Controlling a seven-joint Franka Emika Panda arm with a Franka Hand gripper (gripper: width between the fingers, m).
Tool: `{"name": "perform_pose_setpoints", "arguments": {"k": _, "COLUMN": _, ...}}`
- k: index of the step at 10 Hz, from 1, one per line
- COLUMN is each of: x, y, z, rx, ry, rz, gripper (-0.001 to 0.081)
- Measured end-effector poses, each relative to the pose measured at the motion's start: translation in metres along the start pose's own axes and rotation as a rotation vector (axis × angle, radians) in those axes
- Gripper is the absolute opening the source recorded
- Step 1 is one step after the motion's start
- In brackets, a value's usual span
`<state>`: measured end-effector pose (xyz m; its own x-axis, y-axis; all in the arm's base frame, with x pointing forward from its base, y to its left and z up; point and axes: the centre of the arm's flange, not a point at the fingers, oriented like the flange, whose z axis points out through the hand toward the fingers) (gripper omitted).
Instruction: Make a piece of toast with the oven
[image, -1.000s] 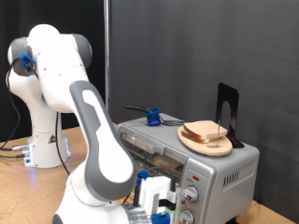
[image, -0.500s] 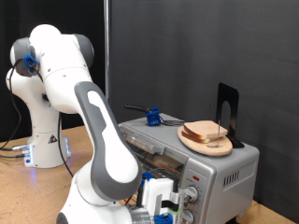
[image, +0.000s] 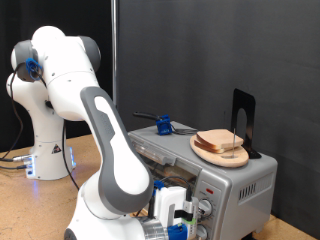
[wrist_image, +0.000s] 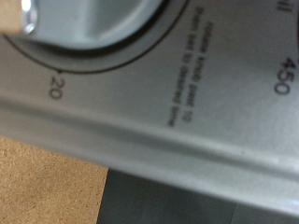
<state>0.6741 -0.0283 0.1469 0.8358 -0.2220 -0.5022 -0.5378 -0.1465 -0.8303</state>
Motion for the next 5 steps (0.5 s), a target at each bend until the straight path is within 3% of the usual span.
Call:
{"name": "perform_pose_setpoints", "arguments": {"k": 1, "x": -0.0004, "y": 0.0002, "z": 0.0001, "rx": 0.000, "ry": -0.001, "rz": 0.001, "gripper": 0.0438}}
{"name": "perform_pose_setpoints", "arguments": {"k": 3, "x": -0.0003, "y": 0.0036, "z": -0.0029, "rx": 0.003, "ry": 0.006, "rz": 0.009, "gripper": 0.0172}}
{"name": "perform_pose_setpoints", "arguments": {"k": 4, "x": -0.0003, "y": 0.0039, "z": -0.0031, "rx": 0.005, "ry": 0.007, "rz": 0.010, "gripper": 0.0172}}
{"name": "perform_pose_setpoints", "arguments": {"k": 5, "x": -0.0003, "y": 0.0042, "z": -0.0032, "rx": 0.007, "ry": 0.009, "rz": -0.003, "gripper": 0.0104}}
